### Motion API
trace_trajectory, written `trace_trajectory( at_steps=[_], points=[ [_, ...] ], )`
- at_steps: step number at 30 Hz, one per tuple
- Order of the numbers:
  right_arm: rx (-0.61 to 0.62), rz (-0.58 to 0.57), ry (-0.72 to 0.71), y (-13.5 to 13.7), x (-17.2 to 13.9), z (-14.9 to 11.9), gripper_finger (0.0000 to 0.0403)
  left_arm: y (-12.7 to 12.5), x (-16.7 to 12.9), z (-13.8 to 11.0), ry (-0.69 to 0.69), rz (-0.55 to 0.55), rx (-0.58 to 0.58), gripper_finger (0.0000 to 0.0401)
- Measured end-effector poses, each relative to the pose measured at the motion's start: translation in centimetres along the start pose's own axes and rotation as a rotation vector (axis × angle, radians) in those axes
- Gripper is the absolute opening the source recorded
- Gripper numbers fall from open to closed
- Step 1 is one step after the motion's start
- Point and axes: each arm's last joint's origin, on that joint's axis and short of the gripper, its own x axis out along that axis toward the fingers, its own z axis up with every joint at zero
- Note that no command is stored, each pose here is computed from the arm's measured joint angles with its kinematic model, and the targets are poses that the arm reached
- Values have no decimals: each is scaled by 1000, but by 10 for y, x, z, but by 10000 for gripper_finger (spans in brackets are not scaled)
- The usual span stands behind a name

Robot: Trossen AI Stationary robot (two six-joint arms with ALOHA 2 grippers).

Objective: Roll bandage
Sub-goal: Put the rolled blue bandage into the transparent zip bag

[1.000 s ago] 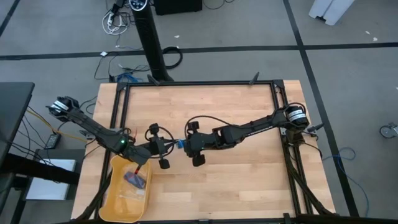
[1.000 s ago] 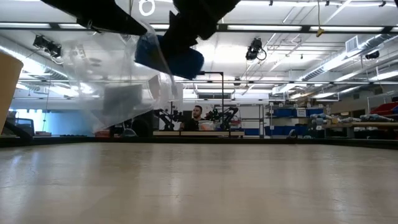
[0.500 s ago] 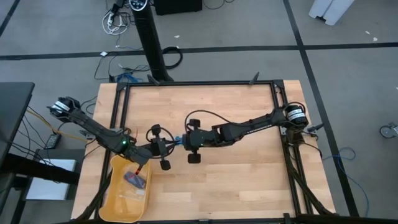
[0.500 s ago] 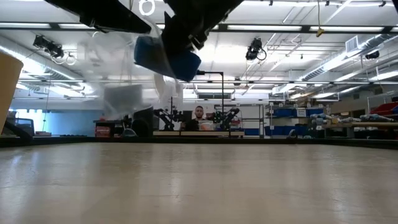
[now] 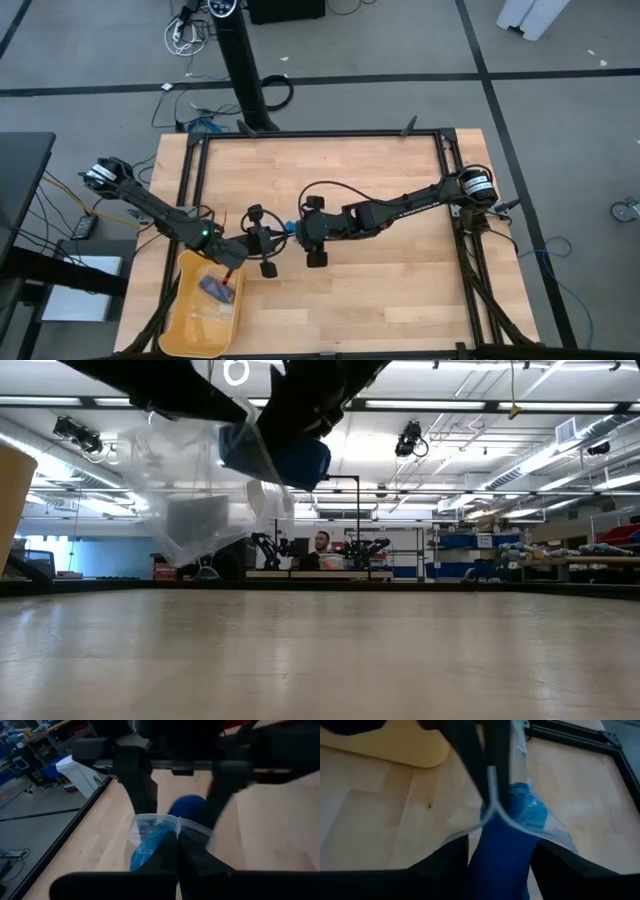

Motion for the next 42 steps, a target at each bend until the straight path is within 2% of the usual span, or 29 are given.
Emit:
trace_trajectory(
  at_steps=[9, 24, 30, 36, 42],
  points=[
    [-125, -24, -8, 19, -15, 3, 227, -1, 0, 4, -31, -34, -14, 0],
    [-113, -4, -37, 16, -36, 12, 219, -12, 6, -5, -8, -104, -16, 0],
    [-113, -3, -52, 16, -43, 15, 214, -11, 4, -26, -156, -178, -119, 0],
    [-147, -14, -106, 14, -79, 26, 212, 0, -7, -46, -325, -213, -235, 0],
    [-121, -52, -103, -6, -139, 29, 210, -1, -9, -40, -360, -218, -225, 0]
  ],
)
